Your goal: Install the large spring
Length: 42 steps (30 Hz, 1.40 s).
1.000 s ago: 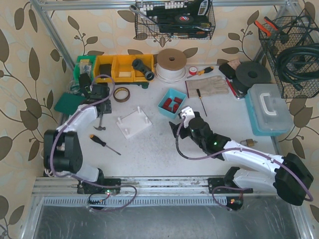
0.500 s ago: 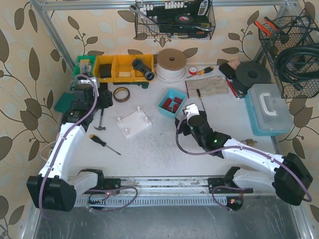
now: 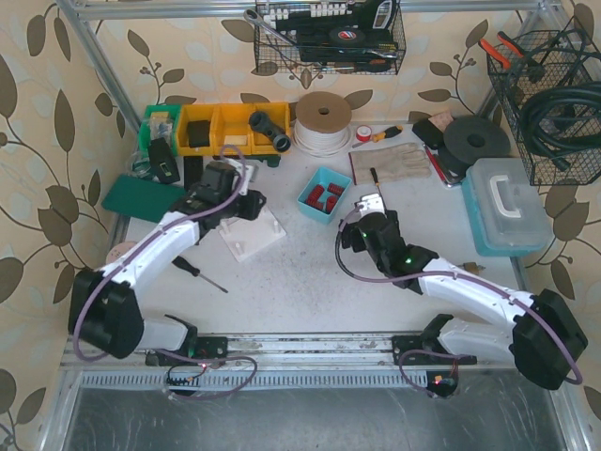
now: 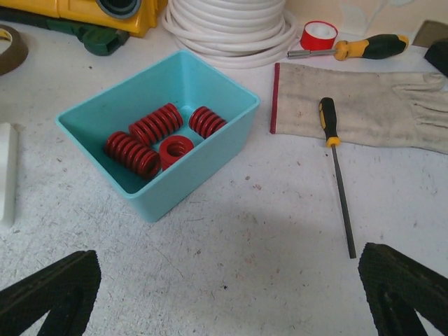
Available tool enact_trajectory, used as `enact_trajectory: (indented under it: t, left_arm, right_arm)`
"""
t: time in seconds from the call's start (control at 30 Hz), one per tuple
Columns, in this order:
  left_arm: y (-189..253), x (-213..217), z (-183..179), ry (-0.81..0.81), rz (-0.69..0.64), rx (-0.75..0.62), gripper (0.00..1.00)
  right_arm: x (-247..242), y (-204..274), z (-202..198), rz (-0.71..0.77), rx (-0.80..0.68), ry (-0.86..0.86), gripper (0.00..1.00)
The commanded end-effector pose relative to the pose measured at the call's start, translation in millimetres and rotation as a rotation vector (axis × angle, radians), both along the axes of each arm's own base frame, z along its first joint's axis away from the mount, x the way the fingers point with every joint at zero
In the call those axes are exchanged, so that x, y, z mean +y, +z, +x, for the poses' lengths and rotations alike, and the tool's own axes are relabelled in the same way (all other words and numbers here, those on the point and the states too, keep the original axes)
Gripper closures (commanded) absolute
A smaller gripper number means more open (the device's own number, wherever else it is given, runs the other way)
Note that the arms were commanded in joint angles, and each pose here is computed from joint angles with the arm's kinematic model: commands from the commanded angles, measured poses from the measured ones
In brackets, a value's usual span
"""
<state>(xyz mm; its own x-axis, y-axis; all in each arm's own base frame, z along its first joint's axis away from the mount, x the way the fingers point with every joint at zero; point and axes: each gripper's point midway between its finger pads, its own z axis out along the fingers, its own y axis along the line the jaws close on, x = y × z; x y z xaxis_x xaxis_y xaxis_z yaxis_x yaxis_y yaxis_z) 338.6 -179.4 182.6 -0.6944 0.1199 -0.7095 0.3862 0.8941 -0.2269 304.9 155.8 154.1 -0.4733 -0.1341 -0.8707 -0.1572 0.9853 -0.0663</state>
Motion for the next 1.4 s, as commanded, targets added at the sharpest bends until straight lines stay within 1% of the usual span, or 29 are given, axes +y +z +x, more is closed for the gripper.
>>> enact_trajectory:
  t: [0.0,0.07,0.13,0.2,0.37,0.43,0.57,0.67,0.73,0.83,1.0,1.13,1.27,1.37]
  left_arm:
    - [11,-44,12,-0.151,0.051,-0.119,0.55]
    - [13,-71,10,-0.258,0.038,-0.166,0.57]
    - [5,-100,8,-0.385,0.032,-0.199,0.59]
    - [4,-117,9,-0.472,0.037,-0.237,0.6]
    - [11,-147,19,-0.621,0.047,-0.316,0.6]
    - [11,-156,23,-0.665,0.057,-0.329,0.59]
    - [-13,-166,30,-0.771,0.139,-0.321,0.52]
    - [-33,-167,34,-0.862,0.234,-0.327,0.51]
    - [-42,-170,32,-0.943,0.268,-0.332,0.51]
    - [-42,-177,29,-1.064,0.285,-0.336,0.52]
    - [-58,-182,43,-1.146,0.335,-0.309,0.54]
    - [-68,-190,42,-1.22,0.319,-0.315,0.55]
    - [-73,-194,40,-1.277,0.314,-0.355,0.53]
    - [-81,-193,39,-1.332,0.337,-0.384,0.5]
  right_arm:
    - [-7,17,1,0.045,-0.048,-0.04,0.01]
    - [-3,19,0,0.08,-0.059,-0.013,0.01]
    - [4,21,-2,0.123,-0.066,0.036,0.01]
    - [6,24,-5,0.142,-0.076,0.056,0.01]
    - [-17,29,-7,0.119,-0.114,-0.041,0.01]
    - [-22,32,-9,0.122,-0.126,-0.059,0.01]
    - [-28,37,-11,0.126,-0.146,-0.077,0.01]
    - [-28,37,-11,0.128,-0.146,-0.077,0.01]
    - [-26,35,-10,0.126,-0.139,-0.07,0.01]
    - [-23,35,-9,0.126,-0.133,-0.062,0.01]
    - [-25,36,-10,0.12,-0.137,-0.067,0.01]
    - [-30,39,-12,0.121,-0.154,-0.079,0.01]
    - [-33,41,-13,0.121,-0.164,-0.089,0.01]
    - [-34,42,-13,0.118,-0.165,-0.091,0.01]
